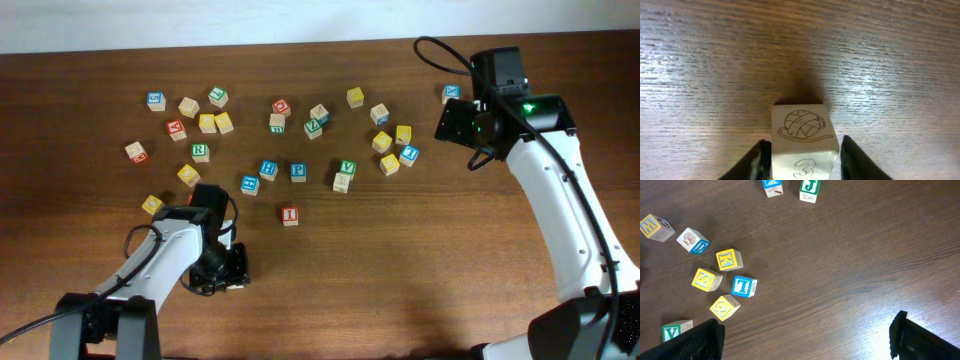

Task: Spell out ICRA
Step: 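Carry the yellow C block toward the red I block and lower it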

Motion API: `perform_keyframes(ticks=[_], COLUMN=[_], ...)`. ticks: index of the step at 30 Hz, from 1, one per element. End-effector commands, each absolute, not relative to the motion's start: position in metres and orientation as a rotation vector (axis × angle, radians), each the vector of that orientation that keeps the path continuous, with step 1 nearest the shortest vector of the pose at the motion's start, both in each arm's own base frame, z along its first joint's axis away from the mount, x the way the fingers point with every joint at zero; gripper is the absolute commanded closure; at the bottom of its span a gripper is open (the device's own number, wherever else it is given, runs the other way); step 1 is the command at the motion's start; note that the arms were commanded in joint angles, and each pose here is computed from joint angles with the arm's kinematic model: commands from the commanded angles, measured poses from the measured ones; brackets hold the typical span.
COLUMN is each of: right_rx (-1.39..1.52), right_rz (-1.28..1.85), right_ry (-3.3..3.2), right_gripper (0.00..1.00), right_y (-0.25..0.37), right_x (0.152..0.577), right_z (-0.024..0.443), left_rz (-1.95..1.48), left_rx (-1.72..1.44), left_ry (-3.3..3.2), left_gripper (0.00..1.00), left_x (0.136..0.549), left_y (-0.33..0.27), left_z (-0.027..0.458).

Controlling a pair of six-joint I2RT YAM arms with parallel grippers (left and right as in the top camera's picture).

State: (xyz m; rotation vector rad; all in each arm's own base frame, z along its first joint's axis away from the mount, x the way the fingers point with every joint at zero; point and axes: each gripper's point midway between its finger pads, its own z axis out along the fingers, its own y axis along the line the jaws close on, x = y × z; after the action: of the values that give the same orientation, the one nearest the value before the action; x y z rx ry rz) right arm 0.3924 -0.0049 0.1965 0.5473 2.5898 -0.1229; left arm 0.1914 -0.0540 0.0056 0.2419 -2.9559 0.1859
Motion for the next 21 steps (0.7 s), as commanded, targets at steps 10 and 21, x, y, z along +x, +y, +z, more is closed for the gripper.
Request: perform_keyframes(ticks=[10, 21], right_rx=[0.558, 0.558], right_rz=[-0.137, -0.137], right_ry=[2.571, 2.571], right_gripper=[0.02, 0.02], right_y=[-0.008, -0.008], right_x=[0.395, 0.395], right_z=[0.201, 0.201], left_rz=[0.152, 0.161], left_rx=[0.239, 0.024], left_ry=[-3.077, -2.915], left_gripper=[0.6, 0.25], left_x=[0.237, 0.202], left_y=[-0.051, -0.075], left_z=[0.032, 0.002])
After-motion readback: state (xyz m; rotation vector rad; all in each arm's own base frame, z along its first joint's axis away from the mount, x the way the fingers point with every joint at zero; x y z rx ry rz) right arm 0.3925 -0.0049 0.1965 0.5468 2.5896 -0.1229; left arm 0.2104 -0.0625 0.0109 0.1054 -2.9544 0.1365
